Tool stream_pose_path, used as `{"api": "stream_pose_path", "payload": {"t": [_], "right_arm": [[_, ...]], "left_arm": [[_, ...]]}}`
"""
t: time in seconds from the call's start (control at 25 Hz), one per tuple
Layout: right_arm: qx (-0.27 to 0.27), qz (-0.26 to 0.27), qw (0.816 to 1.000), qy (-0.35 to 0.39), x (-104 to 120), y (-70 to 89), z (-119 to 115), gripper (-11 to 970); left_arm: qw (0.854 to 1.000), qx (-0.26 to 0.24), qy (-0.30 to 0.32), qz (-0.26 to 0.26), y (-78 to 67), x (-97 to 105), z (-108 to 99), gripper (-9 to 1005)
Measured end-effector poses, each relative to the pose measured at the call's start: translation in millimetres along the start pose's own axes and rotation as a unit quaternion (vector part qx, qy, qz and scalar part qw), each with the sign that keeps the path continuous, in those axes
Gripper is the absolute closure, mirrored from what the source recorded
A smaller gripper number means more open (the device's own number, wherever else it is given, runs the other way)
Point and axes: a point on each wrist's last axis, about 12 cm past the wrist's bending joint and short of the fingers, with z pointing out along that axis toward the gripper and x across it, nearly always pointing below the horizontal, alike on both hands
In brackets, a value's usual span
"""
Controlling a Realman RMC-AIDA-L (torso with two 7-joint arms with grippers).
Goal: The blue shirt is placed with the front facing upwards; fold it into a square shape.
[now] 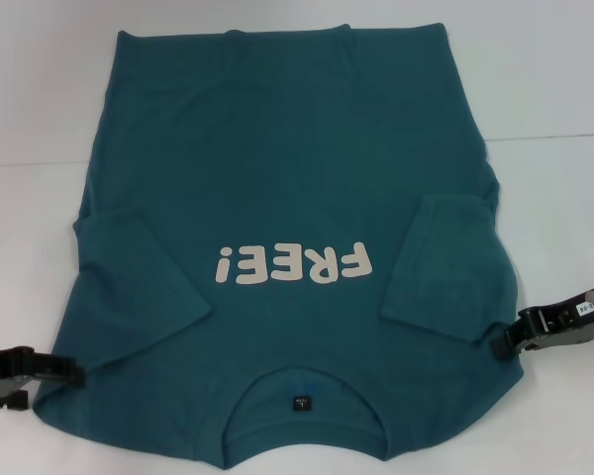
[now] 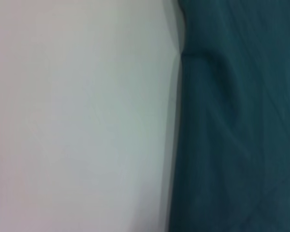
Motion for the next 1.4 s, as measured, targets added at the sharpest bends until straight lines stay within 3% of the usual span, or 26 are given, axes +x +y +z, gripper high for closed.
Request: {"api": "stream_pose_path", "payload": {"t": [0.36,0.84,1.4], "right_arm": [[0.0,-0.001,1.0,-0.001,-1,0.6,0,889],[0.002,-0.005,1.0,-0.004,-2,0.6,-1,886],[0.002,-0.006,1.0,-0.006,-2,-0.6,-2,882]], "left_arm": [[1.0,0.011,0.014,0.002,-5.2,-1,8,93],[0.998,0.037,0.036,0.023,-25.7,-9,16,94],[0.999,0.024,0.038,0.03,-26.3,-9,20,128]]}}
